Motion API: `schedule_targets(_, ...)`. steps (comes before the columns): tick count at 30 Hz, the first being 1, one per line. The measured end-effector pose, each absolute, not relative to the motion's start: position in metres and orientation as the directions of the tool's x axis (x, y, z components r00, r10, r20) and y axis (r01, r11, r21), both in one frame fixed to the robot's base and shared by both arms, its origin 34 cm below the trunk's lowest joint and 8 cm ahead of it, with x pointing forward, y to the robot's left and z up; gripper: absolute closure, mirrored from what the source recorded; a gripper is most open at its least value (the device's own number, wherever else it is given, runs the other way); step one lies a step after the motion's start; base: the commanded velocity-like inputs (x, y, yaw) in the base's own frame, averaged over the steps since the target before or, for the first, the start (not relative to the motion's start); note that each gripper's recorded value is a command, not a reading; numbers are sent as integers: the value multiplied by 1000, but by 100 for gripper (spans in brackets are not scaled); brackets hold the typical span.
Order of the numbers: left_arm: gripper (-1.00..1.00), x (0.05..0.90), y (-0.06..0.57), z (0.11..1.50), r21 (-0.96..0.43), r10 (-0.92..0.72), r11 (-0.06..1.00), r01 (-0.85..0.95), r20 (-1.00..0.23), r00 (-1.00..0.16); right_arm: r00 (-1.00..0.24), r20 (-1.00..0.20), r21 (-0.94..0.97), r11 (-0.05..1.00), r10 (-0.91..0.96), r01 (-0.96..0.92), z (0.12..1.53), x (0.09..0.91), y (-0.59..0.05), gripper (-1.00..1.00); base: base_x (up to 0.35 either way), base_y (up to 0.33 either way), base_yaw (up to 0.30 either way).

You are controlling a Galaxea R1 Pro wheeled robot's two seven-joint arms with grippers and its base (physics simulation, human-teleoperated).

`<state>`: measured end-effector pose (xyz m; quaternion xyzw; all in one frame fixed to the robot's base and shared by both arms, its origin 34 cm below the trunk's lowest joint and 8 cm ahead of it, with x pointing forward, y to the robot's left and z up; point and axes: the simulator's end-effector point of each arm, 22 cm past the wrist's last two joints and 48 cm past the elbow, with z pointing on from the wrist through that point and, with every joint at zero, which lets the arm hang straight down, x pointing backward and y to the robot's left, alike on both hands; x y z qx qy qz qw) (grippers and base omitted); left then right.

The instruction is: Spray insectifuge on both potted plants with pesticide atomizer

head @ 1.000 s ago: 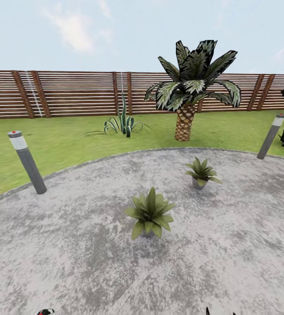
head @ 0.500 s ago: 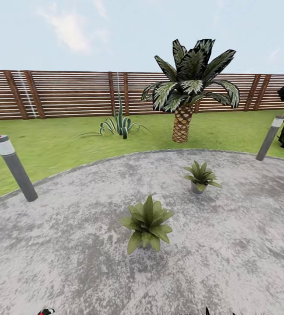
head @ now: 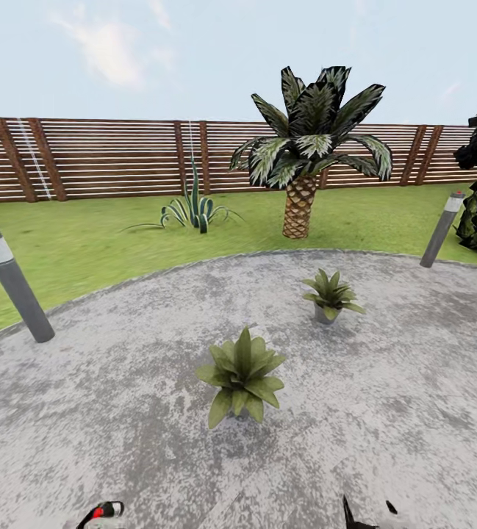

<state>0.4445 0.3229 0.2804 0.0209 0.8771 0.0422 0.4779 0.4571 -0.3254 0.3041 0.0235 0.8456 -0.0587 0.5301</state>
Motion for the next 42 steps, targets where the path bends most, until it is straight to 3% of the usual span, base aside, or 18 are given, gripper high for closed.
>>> schedule_targets(6,100,502,276,315,14,211,914,405,-869,-446,-300,-896,-232,921,-328,-312,335,498,-265,-100,0,0,0)
schedule_targets(9,100,510,238,316,-68,398,716,695,-778,-486,-316,-836,-219,800,-449,-558,325,511,-226,-100,0,0,0)
schedule_targets(11,100,510,227,315,-93,521,606,790,-704,-483,-306,-818,-174,716,-487,-676,330,525,-203,-100,0,0,0)
schedule_targets(12,100,494,205,310,-140,657,456,879,-613,-439,-270,-805,-127,598,-529,-791,338,529,-176,-100,0,0,0)
schedule_targets(22,100,447,164,303,-248,793,214,945,-521,-316,-220,-817,-49,444,-532,-895,344,509,-116,-100,0,0,0)
schedule_targets(30,100,447,150,308,-247,804,164,955,-528,-274,-207,-824,-42,421,-527,-906,346,505,-100,-100,0,0,0)
schedule_targets(31,100,449,148,309,-242,803,160,957,-532,-269,-207,-828,-38,419,-522,-907,347,505,-94,100,0,0,0)
schedule_targets(39,100,446,124,312,-230,811,98,968,-546,-211,-241,-836,17,416,-493,-909,351,499,-59,100,0,0,0)
schedule_targets(42,100,453,107,319,-187,826,35,982,-547,-134,-187,-821,34,281,-539,-959,353,477,-31,100,0,0,0)
